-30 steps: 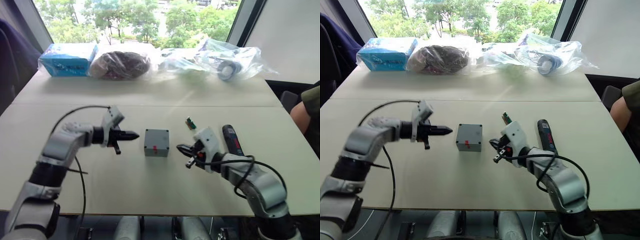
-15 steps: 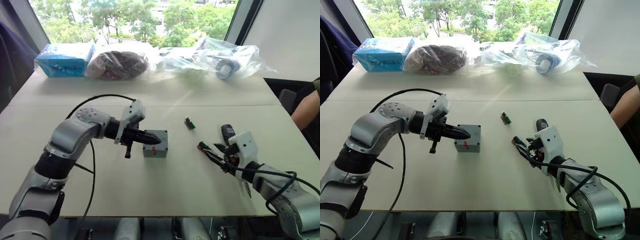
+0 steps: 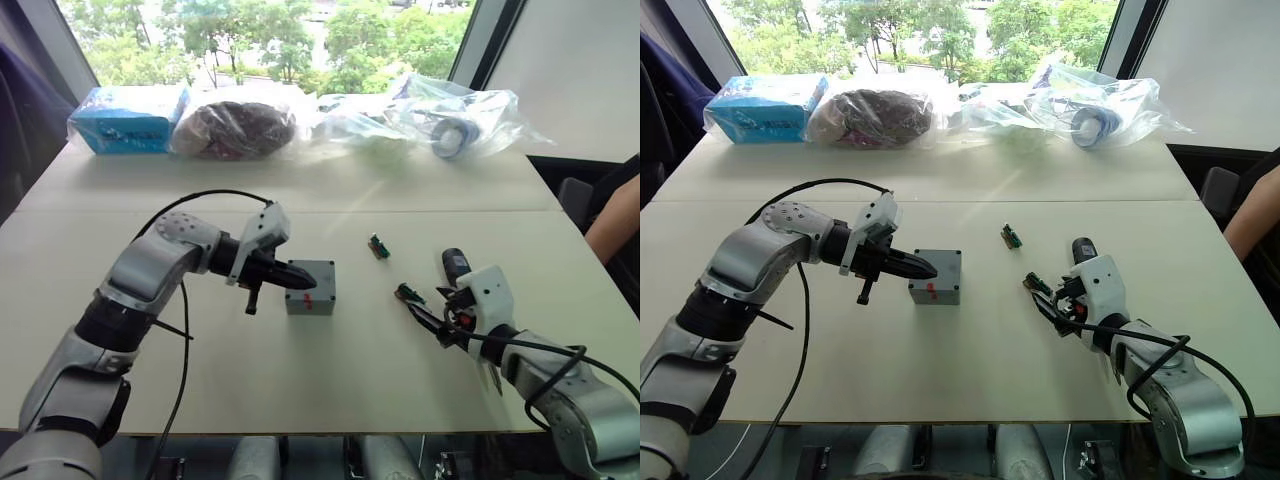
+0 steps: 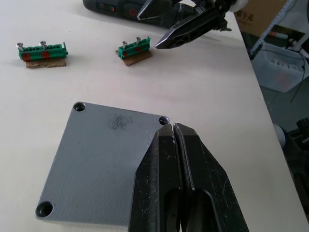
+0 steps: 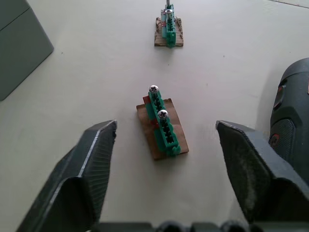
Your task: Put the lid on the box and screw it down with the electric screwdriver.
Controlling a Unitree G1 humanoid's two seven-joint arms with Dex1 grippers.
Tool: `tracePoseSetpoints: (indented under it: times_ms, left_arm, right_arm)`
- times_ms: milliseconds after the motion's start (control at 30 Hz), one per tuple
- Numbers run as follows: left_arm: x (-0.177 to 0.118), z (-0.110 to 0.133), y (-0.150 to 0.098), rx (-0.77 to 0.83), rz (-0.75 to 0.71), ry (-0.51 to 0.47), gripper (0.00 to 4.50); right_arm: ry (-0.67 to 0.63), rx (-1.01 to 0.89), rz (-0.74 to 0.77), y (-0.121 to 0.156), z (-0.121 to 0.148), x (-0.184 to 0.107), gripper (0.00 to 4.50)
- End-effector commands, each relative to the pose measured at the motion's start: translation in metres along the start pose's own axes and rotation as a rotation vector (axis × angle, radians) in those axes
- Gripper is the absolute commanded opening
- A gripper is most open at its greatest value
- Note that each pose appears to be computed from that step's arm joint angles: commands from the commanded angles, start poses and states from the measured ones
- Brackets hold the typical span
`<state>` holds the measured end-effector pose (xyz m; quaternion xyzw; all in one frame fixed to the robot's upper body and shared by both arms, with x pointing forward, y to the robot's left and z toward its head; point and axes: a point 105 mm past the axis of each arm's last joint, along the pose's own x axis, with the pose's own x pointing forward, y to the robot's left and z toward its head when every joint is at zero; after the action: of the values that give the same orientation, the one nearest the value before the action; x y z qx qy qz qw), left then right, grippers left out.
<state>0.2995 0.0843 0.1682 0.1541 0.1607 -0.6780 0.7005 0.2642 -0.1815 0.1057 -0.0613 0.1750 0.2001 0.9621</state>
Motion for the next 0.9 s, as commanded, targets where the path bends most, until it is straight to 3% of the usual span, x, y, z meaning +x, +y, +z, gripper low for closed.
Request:
tracePoseSetpoints:
  times_ms: [33, 833, 900]
  left_arm:
    - [-0.004, 0.012, 0.001, 0.054, 0.013, -0.019, 0.0]
    - [-0.002, 0.009, 0.001, 0.045, 0.048, -0.03, 0.0]
    - [-0.002, 0.008, 0.001, 0.044, 0.05, -0.029, 0.0]
  right_arm:
    - [-0.024, -0.042, -0.015, -0.003, 0.007, 0.002, 1.83]
    - [-0.02, -0.05, 0.009, -0.003, 0.004, 0.015, 1.83]
    - [-0.018, -0.05, 0.009, -0.003, 0.003, 0.016, 1.3]
